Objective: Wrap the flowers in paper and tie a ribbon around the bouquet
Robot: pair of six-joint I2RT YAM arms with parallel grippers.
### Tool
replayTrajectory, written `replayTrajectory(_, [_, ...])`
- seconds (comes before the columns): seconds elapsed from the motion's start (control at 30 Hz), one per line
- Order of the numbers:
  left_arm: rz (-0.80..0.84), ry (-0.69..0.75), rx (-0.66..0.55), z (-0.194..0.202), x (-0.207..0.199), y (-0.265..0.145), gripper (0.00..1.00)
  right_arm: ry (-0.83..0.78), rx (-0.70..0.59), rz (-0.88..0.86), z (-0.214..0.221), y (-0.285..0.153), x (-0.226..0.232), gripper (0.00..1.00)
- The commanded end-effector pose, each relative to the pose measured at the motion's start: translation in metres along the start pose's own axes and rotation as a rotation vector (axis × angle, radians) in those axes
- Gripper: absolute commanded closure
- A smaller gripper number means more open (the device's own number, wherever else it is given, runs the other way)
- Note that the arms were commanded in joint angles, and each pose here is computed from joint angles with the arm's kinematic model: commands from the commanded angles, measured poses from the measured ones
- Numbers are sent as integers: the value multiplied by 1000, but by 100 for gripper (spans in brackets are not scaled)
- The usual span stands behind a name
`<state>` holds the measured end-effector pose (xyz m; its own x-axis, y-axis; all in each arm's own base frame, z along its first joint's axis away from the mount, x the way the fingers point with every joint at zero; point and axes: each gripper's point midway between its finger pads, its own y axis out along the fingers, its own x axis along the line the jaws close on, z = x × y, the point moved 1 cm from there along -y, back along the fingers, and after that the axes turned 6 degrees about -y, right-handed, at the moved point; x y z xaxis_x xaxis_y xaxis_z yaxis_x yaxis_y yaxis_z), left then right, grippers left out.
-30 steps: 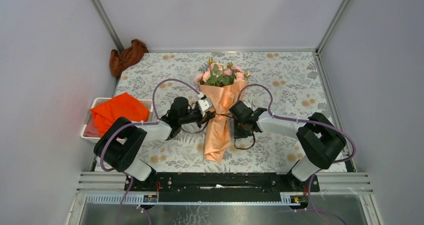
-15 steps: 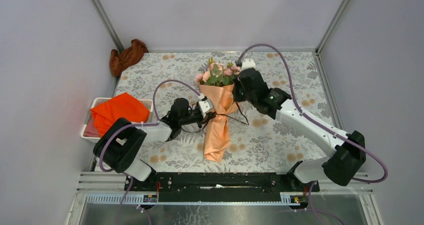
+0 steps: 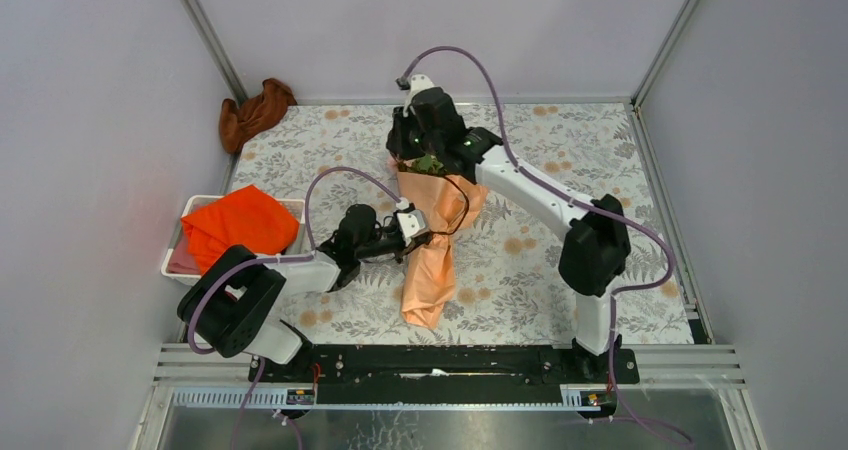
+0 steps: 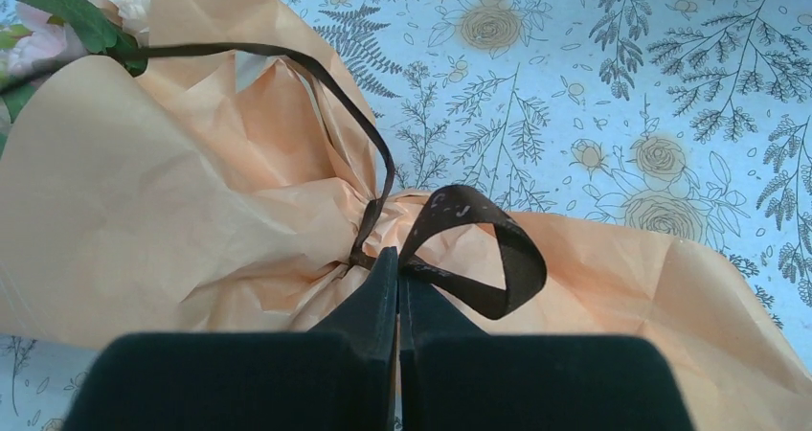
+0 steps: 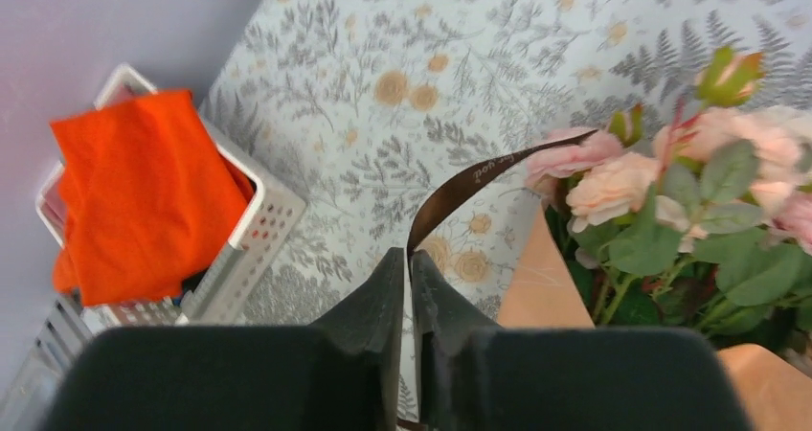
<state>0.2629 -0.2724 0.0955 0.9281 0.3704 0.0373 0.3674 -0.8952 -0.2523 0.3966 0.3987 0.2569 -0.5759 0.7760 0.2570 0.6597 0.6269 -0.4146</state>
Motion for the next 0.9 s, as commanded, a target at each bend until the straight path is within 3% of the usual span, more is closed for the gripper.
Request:
replayTrajectory(0.0, [-19, 65, -84, -24, 4, 3, 100, 1, 86, -107, 6, 2, 28, 72])
replayTrajectory(0.1, [-30, 56, -76, -22, 5, 3, 100, -63, 109, -59, 5, -14, 4, 44])
replayTrajectory(0.17, [-37, 49, -75, -21, 6, 3, 100, -82, 96, -35, 12, -33, -23, 37])
replayTrajectory(0.3, [-38, 48, -78, -21, 6, 3, 100, -225, -90, -180, 6, -93, -41, 33])
replayTrajectory(0.47, [-31, 52, -78, -20, 5, 4, 100, -554, -241, -431, 68, -132, -21, 28])
replayTrajectory(0.73, [-35, 65, -73, -21, 8, 5, 100, -670, -195, -696, 126, -127, -1, 32])
replayTrajectory(0.8, [-38, 68, -73, -22, 9, 5, 100, -687, -198, -688, 126, -124, -2, 32])
replayTrajectory(0.87, [-40, 72, -71, -22, 9, 5, 100, -608, -205, -542, 112, -116, -20, 29])
